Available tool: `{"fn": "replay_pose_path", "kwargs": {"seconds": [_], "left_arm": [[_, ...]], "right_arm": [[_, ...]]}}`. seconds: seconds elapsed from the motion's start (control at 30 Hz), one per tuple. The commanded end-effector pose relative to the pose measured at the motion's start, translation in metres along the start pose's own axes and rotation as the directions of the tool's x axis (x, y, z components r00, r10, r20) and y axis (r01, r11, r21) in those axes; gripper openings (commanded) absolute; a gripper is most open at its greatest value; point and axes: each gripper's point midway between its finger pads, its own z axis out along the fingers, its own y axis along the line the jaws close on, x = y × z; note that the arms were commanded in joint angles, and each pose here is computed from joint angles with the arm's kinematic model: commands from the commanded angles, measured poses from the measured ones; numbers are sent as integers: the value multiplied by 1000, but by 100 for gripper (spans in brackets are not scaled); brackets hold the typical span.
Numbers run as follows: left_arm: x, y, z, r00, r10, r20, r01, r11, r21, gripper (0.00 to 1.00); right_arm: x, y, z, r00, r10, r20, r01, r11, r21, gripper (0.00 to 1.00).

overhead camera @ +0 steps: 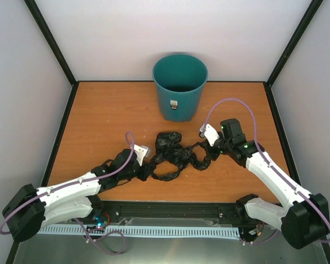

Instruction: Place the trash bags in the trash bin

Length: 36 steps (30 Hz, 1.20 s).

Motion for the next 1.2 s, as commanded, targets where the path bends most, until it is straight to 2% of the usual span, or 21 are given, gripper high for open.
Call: {"fn": "replay_pose_path", "kwargs": {"seconds": [0.0, 0.07, 0.13, 0.37, 0.63, 0.97, 1.07, 1.17], "left_arm": [[-27, -30, -12, 986, -9, 165, -18, 986, 163, 23], [-18, -29, -11, 984, -12, 176, -23, 980, 196, 36], [-12, -31, -9, 982, -18, 186, -26, 973, 231, 42], [10, -31, -1, 984, -7, 179, -47, 953, 301, 51], [24, -49, 3, 974, 91, 206, -156, 931, 330, 53], [26, -57, 27, 971, 97, 219, -160, 943, 293, 49], [27, -63, 36, 973, 94, 209, -155, 942, 298, 42], [24, -62, 39, 977, 78, 196, -132, 950, 282, 27]], "right_arm": [[4, 0, 8, 999, 17, -27, -17, 1000, -6, 3], [5, 2, 8, 1000, 17, -26, -18, 1000, -12, 3], [4, 2, 8, 1000, 17, -22, -17, 1000, -14, 3], [7, 5, 9, 999, 19, -33, -20, 999, -26, 3], [11, 6, 14, 998, 25, -56, -27, 999, -43, 3], [11, 8, 13, 998, 21, -56, -24, 998, -54, 3], [12, 9, 14, 998, 20, -58, -23, 998, -57, 3], [13, 10, 14, 998, 21, -61, -24, 998, -62, 3]]}}
